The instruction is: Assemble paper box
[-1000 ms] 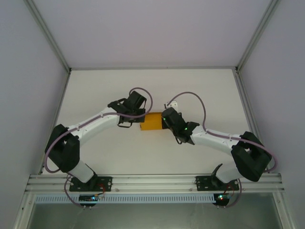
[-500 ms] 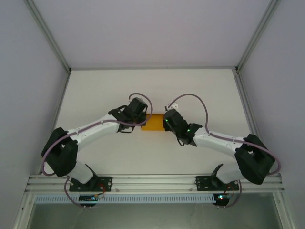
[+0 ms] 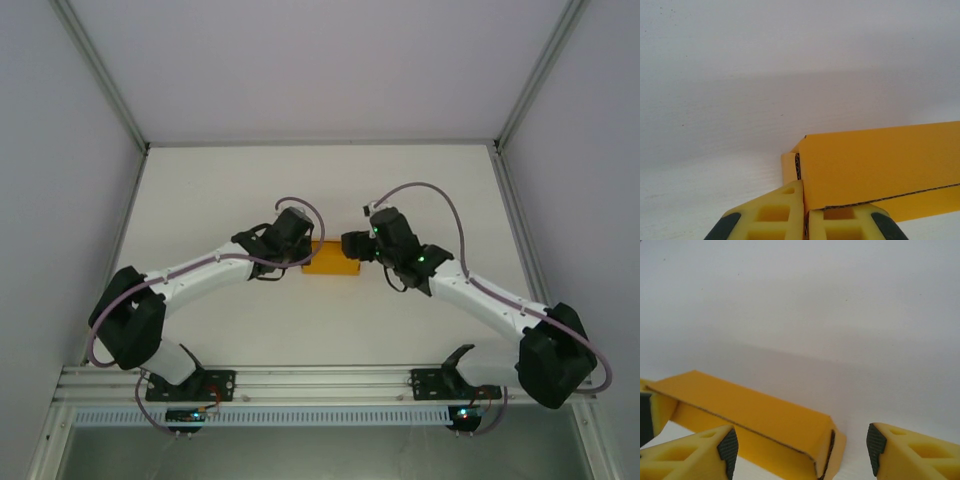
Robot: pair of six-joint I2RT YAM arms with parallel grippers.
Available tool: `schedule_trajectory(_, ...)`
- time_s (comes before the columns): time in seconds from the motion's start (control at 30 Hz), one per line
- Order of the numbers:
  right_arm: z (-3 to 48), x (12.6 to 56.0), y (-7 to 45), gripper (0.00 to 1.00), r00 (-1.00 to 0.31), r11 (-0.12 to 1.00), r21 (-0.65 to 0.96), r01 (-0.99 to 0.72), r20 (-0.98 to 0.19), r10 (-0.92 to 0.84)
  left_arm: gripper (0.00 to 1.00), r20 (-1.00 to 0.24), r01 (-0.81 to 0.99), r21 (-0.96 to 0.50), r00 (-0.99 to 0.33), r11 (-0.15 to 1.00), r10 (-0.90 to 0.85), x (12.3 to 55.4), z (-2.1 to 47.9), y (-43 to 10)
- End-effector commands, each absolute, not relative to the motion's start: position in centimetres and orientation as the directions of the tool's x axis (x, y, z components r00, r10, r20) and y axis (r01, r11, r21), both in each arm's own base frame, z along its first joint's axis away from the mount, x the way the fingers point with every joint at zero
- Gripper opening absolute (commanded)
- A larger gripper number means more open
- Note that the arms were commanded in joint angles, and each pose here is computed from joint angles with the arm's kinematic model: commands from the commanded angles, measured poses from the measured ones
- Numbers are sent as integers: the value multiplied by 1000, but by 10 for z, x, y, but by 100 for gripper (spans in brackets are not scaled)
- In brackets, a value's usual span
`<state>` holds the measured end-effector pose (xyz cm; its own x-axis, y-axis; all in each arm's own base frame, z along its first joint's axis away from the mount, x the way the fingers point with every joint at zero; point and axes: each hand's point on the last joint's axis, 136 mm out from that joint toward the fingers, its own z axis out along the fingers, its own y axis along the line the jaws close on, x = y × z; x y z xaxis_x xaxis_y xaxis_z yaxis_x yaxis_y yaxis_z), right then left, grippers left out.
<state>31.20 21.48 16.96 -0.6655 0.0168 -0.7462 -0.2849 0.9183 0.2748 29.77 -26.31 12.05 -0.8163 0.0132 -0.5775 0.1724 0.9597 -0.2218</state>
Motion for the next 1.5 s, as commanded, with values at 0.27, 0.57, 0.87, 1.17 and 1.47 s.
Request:
schedule_trajectory(0.27, 129, 315, 218, 45, -798, 910, 360, -207, -600, 55, 16, -375, 225, -139, -913, 964, 159, 255, 76, -251)
schedule_trajectory(0.57, 90, 301, 209, 32, -842, 914, 387, -121, -527, 112, 39, -419, 379, -226, -870, 897, 262, 259, 109, -275)
schedule_trajectory(0.87, 69, 294, 197, 29, -864, 928, 368, -56, -484, 139, 74, -447, 447, -379, -855, 810, 263, 259, 146, -287)
schedule_trajectory(1.17, 63, 290, 177, 28, -852, 954, 298, -11, -503, 147, 90, -411, 278, -520, -910, 808, 49, 289, 153, -271)
schedule_trajectory(1.47, 64, 288, 175, 28, -847, 954, 300, -7, -509, 153, 67, -279, 152, -636, -959, 757, -42, 289, 114, -267)
